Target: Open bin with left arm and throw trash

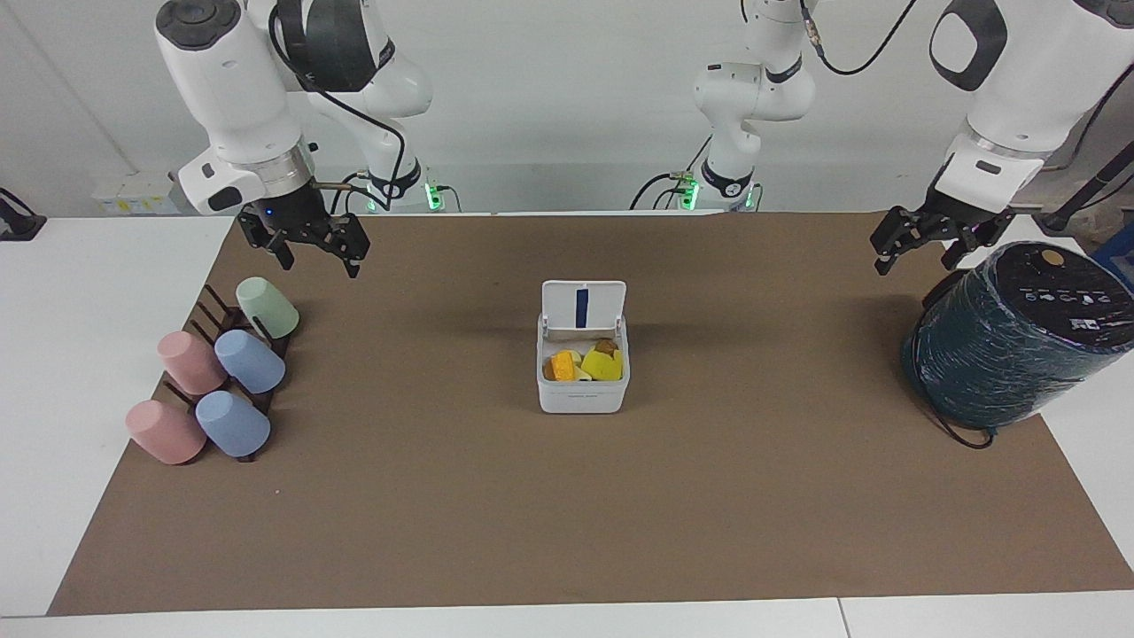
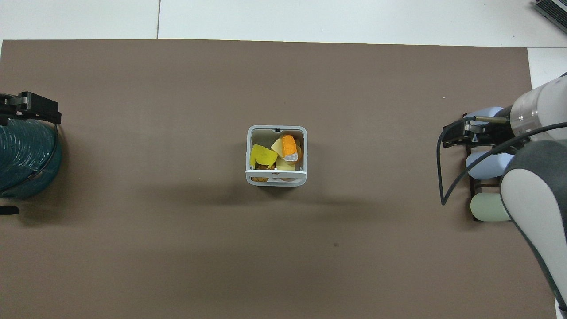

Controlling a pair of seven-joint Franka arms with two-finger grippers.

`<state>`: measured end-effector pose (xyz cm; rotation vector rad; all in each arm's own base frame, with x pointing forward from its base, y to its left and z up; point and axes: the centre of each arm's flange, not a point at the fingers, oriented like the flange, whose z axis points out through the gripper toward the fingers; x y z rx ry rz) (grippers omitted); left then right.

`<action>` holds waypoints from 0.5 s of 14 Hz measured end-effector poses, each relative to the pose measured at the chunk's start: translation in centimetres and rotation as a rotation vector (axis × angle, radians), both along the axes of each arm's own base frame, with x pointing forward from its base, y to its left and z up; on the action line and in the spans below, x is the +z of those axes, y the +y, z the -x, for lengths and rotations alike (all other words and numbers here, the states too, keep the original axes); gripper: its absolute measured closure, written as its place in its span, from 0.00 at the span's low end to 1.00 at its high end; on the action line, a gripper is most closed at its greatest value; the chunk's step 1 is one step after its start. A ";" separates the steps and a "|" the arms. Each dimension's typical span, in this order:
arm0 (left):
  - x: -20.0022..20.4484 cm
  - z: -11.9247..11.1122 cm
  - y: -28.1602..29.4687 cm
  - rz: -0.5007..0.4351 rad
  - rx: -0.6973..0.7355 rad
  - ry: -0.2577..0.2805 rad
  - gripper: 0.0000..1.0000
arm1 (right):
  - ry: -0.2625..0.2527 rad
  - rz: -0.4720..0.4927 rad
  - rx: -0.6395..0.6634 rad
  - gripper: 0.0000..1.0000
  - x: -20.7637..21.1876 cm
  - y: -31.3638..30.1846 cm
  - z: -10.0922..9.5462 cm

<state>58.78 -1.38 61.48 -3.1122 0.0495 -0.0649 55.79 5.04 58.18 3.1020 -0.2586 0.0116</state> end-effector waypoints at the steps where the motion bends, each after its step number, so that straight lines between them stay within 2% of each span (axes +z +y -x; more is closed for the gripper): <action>1: -0.5 0.1 -0.2 0.002 -0.005 -0.004 0.00 | 0.000 0.000 0.000 0.00 0.0 0.0 0.0; 7: -2.3 1.3 -0.8 0.049 -0.013 -0.024 0.00 | 0.000 0.000 0.000 0.00 0.0 0.0 0.0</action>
